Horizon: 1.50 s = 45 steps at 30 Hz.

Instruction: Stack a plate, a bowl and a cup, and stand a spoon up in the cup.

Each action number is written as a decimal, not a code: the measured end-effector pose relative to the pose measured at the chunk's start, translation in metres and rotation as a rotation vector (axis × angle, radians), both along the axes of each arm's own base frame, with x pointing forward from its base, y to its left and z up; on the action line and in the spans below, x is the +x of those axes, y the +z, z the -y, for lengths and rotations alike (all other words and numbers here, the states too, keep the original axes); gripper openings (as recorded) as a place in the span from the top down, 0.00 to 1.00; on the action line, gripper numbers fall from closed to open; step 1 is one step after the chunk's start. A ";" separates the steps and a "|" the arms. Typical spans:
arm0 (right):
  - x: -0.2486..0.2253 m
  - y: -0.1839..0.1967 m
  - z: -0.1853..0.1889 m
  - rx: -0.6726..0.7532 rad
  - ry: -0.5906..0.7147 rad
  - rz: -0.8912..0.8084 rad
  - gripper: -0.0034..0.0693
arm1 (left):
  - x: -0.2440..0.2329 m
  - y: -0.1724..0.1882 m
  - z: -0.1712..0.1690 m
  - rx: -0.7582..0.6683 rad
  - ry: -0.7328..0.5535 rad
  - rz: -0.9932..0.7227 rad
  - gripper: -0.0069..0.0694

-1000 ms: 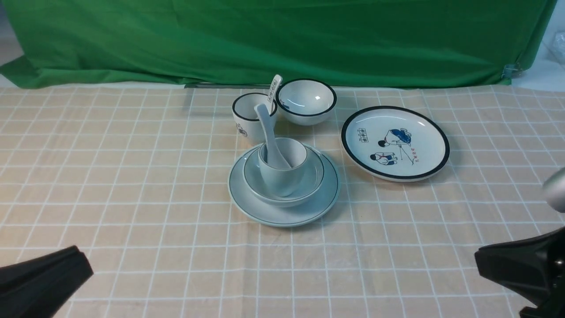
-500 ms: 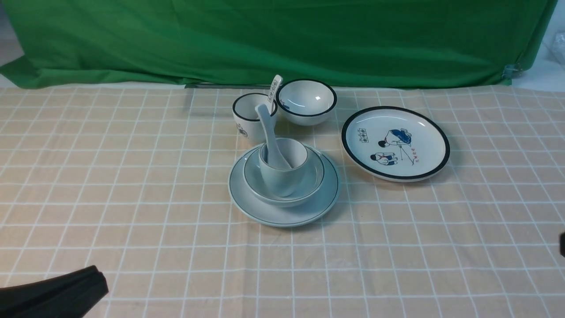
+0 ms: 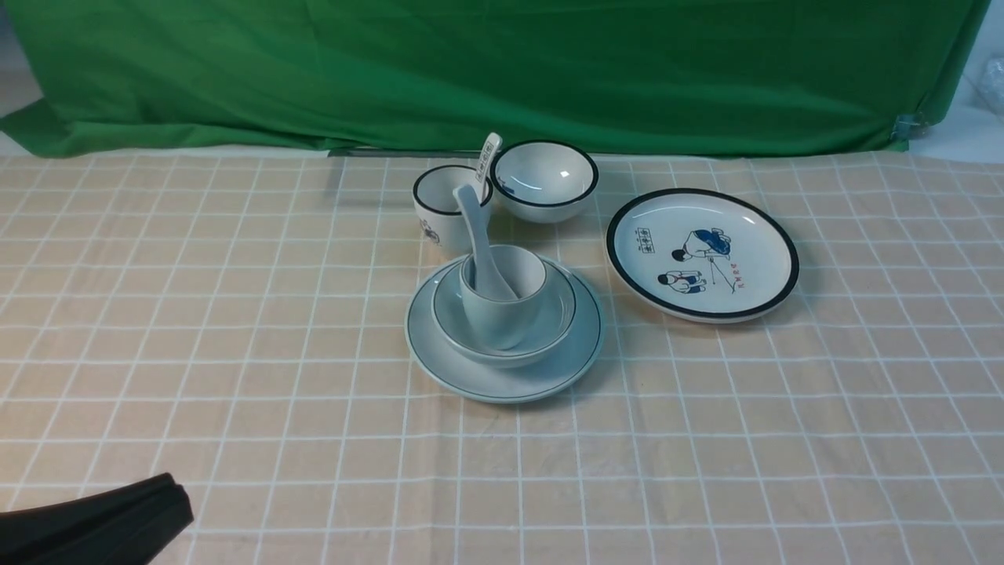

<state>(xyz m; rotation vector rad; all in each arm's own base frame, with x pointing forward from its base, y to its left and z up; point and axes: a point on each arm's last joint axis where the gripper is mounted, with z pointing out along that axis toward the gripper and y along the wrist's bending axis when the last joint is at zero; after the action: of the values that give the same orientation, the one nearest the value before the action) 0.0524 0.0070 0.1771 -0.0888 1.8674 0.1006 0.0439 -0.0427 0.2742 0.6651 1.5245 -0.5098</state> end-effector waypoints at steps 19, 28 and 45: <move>0.000 0.000 0.000 0.041 -0.012 -0.001 0.88 | 0.000 0.000 0.000 0.003 0.001 0.006 0.91; 0.000 0.000 0.000 0.041 -0.012 0.000 0.85 | -0.001 0.007 -0.026 -0.130 0.395 0.157 0.91; 0.000 0.001 0.000 0.042 -0.012 0.003 0.78 | 0.011 -0.085 -0.036 -0.100 0.679 -0.145 0.91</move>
<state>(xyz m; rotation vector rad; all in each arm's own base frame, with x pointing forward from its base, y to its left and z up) 0.0526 0.0071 0.1778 -0.0489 1.8619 0.1309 0.0553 -0.0063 0.1891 0.0089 1.7308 -0.1124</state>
